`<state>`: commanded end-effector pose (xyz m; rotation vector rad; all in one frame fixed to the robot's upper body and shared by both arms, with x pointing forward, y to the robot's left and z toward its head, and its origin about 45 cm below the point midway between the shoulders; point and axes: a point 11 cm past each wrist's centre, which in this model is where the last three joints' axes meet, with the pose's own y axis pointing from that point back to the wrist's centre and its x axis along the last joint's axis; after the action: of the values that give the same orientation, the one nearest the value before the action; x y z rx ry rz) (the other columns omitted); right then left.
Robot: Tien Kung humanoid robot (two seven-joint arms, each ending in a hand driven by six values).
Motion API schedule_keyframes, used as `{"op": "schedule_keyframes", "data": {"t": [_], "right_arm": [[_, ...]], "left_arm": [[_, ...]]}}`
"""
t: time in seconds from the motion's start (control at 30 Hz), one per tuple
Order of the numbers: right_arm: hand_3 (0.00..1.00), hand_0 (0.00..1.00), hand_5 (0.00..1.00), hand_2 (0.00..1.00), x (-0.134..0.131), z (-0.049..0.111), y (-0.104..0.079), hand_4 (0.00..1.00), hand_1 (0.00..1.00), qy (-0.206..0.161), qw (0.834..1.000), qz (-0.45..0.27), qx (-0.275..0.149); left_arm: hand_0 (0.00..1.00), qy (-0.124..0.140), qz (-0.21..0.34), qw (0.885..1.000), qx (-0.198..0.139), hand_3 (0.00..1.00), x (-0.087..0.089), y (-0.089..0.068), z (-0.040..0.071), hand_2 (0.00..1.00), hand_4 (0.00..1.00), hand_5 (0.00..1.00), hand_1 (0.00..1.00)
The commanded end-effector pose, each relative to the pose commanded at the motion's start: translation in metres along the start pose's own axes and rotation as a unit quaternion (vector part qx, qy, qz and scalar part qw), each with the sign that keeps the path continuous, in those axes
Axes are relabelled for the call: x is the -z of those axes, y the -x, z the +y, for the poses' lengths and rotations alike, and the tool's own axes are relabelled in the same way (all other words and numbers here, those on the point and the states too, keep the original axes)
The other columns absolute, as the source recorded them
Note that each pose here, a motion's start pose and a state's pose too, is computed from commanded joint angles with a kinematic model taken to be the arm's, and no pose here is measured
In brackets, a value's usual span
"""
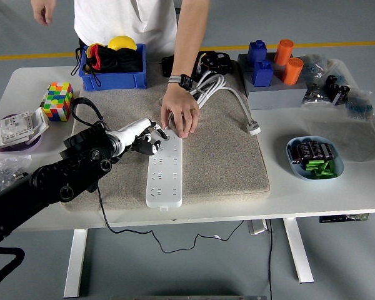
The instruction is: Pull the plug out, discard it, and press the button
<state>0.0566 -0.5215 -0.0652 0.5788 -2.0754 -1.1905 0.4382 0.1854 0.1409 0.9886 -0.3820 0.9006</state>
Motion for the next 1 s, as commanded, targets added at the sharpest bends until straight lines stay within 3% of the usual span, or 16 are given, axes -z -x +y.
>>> {"op": "schedule_keyframes", "data": {"t": [0.17,0.5,0.63,0.73,0.77,0.93,0.97,1.0], "right_arm": [[0.612,0.743,0.468,0.64,0.0,0.0,-0.001,0.648,0.654,0.0,1.0,0.0,-0.001],[0.612,0.743,0.468,0.64,0.0,0.0,0.0,0.648,0.655,0.0,1.0,-0.003,-0.001],[0.612,0.743,0.468,0.64,-0.001,0.0,0.001,0.648,0.654,0.0,1.0,-0.003,0.0],[0.612,0.743,0.468,0.64,-0.002,0.0,0.001,0.648,0.654,0.001,1.0,-0.003,0.001],[0.612,0.743,0.468,0.64,-0.003,0.0,0.001,0.648,0.654,0.002,1.0,-0.003,0.001],[0.612,0.743,0.468,0.64,-0.004,0.0,0.0,0.648,0.654,0.004,1.0,-0.003,0.001],[0.612,0.743,0.468,0.64,-0.004,0.0,0.0,0.648,0.654,0.004,1.0,-0.003,0.001],[0.612,0.743,0.468,0.64,-0.004,0.0,0.001,0.648,0.654,0.003,1.0,-0.004,0.001]], "left_arm": [[0.015,0.013,0.005,1.0,-0.006,0.666,-0.007,-0.004,0.002,0.05,0.423,0.002,0.045],[0.014,0.044,0.039,0.997,-0.046,0.666,-0.017,-0.032,0.011,0.05,0.419,0.002,0.045],[0.009,0.059,0.053,0.994,-0.081,0.662,-0.014,-0.051,0.018,0.07,0.401,0.002,0.045],[0.009,0.074,0.064,0.987,-0.127,0.662,-0.005,-0.073,0.028,0.07,0.401,0.002,0.045],[0.1,0.076,0.065,0.985,-0.139,0.661,-0.001,-0.079,0.032,0.189,0.506,0.002,0.125],[0.1,0.081,0.092,0.971,-0.204,0.661,0.021,-0.114,0.055,0.189,0.506,0.002,0.125],[0.503,0.081,0.098,0.968,-0.218,0.691,0.026,-0.122,0.061,0.503,0.653,0.037,0.566],[0.503,0.081,0.101,0.966,-0.224,0.691,0.028,-0.125,0.064,0.503,0.653,0.037,0.566]]}}
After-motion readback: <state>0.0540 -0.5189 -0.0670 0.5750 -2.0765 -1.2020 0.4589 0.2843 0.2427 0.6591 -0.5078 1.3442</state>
